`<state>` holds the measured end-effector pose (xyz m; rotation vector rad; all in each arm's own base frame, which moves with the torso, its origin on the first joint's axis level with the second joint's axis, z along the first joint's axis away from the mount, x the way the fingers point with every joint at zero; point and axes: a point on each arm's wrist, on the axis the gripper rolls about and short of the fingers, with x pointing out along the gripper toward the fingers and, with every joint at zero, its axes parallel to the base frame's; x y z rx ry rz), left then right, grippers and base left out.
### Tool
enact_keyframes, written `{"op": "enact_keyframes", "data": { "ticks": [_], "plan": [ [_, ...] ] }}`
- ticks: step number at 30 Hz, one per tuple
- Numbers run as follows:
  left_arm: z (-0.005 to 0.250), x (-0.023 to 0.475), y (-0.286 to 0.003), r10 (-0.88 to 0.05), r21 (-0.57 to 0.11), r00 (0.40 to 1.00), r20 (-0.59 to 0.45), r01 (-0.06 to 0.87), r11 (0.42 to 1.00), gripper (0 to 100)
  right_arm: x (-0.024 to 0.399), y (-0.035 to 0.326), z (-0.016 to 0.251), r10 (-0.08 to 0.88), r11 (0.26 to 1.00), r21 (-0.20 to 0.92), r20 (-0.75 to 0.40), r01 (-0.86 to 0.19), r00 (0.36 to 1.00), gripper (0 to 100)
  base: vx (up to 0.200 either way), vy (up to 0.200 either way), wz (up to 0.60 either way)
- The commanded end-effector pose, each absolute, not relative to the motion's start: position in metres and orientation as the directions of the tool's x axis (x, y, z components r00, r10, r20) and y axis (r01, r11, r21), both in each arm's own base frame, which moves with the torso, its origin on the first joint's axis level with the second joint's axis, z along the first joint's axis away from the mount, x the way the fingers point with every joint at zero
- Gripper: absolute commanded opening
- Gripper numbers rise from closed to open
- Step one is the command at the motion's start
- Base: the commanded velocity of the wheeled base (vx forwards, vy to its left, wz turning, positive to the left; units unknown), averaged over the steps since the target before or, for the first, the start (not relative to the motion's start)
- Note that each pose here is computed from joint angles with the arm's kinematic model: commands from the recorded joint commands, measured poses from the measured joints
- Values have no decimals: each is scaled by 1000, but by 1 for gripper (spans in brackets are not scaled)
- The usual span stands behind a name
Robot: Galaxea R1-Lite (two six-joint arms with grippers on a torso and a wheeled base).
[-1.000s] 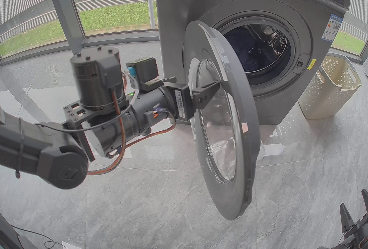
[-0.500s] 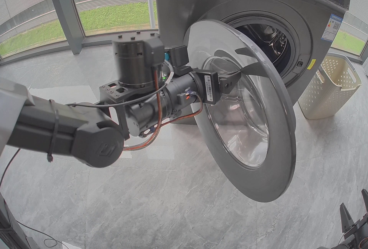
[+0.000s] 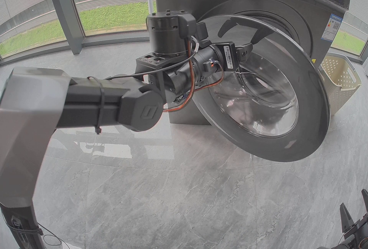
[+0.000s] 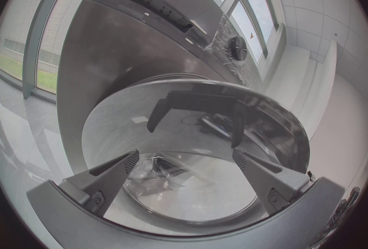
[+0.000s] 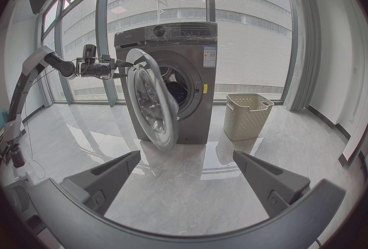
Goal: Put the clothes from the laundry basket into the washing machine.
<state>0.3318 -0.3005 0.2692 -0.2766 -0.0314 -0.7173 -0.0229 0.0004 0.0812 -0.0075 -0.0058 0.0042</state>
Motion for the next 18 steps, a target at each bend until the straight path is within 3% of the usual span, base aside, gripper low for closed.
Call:
{"op": "enact_keyframes", "data": {
  "ticks": [1,11,18],
  "plan": [
    [247,348,-317,-632,-265,772,67,624,735,100,-22,0,76,5,1000,-8,-5,-5,1000,100,0,0,0],
    [255,352,-320,-567,-280,819,88,566,775,100,-22,0,76,5,1000,-8,-5,-5,1000,100,0,0,0],
    [258,364,-325,-491,-357,865,103,492,794,100,-22,0,76,5,1000,-8,-5,-5,1000,100,0,0,0]
  ]
}}
